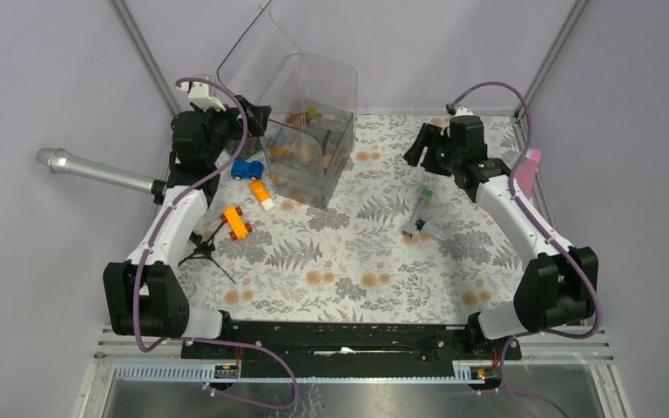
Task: Organize the makeup
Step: Pick up the makeup from the center of the board.
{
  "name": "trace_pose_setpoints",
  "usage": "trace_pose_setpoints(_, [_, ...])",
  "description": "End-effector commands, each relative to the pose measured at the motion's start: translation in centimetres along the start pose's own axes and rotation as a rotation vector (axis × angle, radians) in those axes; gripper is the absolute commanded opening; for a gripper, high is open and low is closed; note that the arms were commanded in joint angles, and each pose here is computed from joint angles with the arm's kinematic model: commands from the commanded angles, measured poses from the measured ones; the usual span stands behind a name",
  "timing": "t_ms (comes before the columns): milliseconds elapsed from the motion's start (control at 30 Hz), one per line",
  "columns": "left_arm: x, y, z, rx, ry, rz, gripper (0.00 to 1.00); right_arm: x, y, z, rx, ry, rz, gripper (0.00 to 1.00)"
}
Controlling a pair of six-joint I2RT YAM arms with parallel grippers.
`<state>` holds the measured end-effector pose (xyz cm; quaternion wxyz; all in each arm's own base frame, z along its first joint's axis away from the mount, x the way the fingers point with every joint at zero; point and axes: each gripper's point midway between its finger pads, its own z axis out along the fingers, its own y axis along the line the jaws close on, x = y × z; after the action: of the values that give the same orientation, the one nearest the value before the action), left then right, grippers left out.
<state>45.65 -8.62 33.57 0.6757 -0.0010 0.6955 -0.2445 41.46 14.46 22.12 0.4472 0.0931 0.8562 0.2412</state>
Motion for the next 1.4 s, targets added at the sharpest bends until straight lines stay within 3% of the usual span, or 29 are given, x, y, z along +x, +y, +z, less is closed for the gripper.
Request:
trace_pose_setpoints(0, [-0.7, 0.5, -0.2, -0.027, 0.003, 0.050, 0.99, 2.1, -4.5, -2.4, 0.178, 0.165, -0.293, 0.74])
trace_pose_setpoints(167, [-0.9, 0.5, -0.3, -0.031, 0.003, 0.055, 0.99, 6.6, -5.9, -3.6, 0.072, 0.488, -0.573, 0.75])
trace_pose_setpoints(267, [-0.9, 0.5, -0.5, -0.033, 0.001, 0.055, 0.99, 8.9, -7.4, -4.3, 0.040, 0.595, -0.665, 0.75])
trace_pose_setpoints(367, [-0.9, 0.6, -0.6, -0.041, -0.002, 0.056, 0.99, 11.5, -7.3, -5.0, -0.111, 0.657, -0.781, 0.76])
trace_pose_setpoints(633, [-0.6, 1.1, -0.4, -0.062, 0.007, 0.052, 0.99, 12.2, -7.8, -3.6, -0.184, 0.603, -0.942, 0.75])
trace_pose_setpoints(900, [-0.6, 1.3, -0.5, -0.070, 0.008, 0.053, 0.99, 13.7, -11.6, -3.1, -0.060, 0.768, -1.007, 0.72])
trace_pose_setpoints(1100, [-0.6, 1.4, -0.5, -0.075, 0.006, 0.053, 0.99, 12.6, -13.1, -1.4, 0.063, 0.728, -1.016, 0.73])
trace_pose_setpoints(1300, [-0.6, 1.6, -0.5, -0.088, 0.007, 0.061, 0.99, 6.5, -15.3, 1.0, 0.312, 0.590, -0.863, 0.75])
trace_pose_setpoints(1367, [-0.8, 1.8, -0.5, -0.099, 0.004, 0.064, 0.99, 5.2, -16.2, 1.5, 0.358, 0.600, -0.867, 0.76])
